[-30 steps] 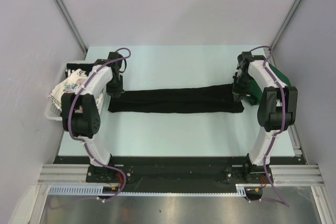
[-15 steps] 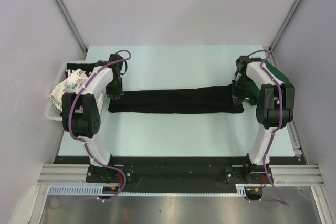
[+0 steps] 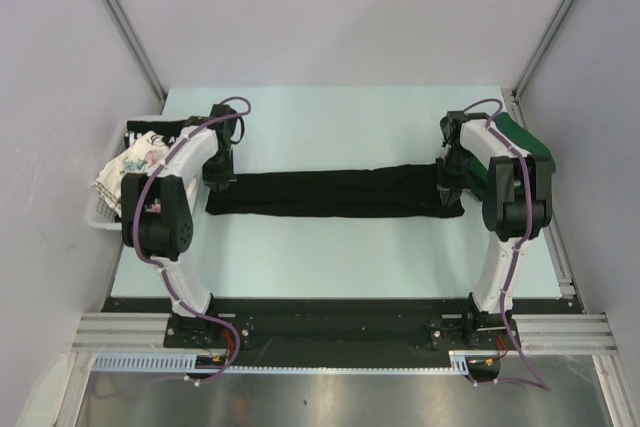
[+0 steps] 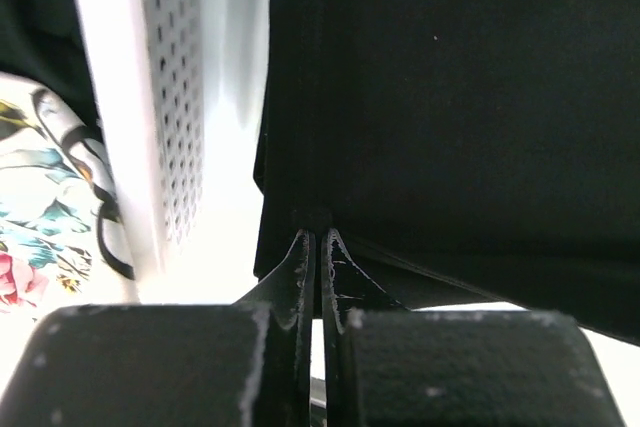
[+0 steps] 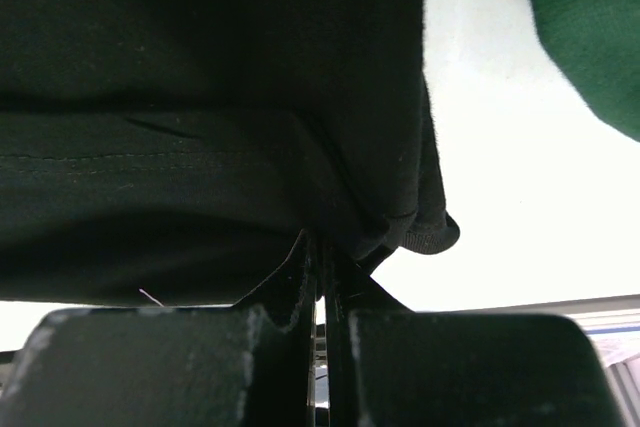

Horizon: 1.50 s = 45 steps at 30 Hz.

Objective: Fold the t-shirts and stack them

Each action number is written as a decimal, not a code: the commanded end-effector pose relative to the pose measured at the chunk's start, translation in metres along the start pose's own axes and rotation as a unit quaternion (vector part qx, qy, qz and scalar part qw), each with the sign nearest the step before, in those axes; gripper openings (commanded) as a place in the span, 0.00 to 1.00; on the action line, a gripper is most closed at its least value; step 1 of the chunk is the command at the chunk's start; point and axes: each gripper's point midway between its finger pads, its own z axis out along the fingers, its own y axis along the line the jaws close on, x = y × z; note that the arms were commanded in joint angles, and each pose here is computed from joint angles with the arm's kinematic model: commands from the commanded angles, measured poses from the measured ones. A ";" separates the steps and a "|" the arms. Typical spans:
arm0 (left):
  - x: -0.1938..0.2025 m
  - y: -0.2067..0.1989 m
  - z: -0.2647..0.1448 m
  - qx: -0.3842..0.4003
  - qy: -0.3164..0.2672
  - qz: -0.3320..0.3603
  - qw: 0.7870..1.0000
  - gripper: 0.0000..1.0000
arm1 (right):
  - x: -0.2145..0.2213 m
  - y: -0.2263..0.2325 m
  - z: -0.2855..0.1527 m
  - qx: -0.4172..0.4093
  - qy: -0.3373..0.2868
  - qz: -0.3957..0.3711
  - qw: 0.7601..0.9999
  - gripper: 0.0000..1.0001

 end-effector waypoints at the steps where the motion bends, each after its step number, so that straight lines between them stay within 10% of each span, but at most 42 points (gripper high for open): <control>1: -0.024 0.012 -0.011 -0.032 -0.046 -0.017 0.998 0.01 | 0.004 -0.009 0.003 0.024 0.011 0.002 1.000 0.00; 5: -0.015 0.009 0.006 -0.041 -0.009 -0.005 0.999 0.01 | 0.006 -0.007 0.008 0.022 0.021 0.000 1.000 0.00; 9: -0.012 0.000 0.010 -0.020 0.000 -0.011 1.000 0.25 | 0.007 -0.007 0.010 0.023 0.024 -0.001 0.999 0.00; 15: -0.020 -0.003 0.008 -0.018 0.000 -0.014 1.000 0.40 | 0.006 -0.006 0.009 0.024 0.023 -0.001 0.999 0.26; 45: -0.062 -0.023 -0.044 0.043 -0.067 -0.006 0.997 0.40 | -0.035 -0.017 -0.038 0.044 -0.109 0.003 0.993 0.57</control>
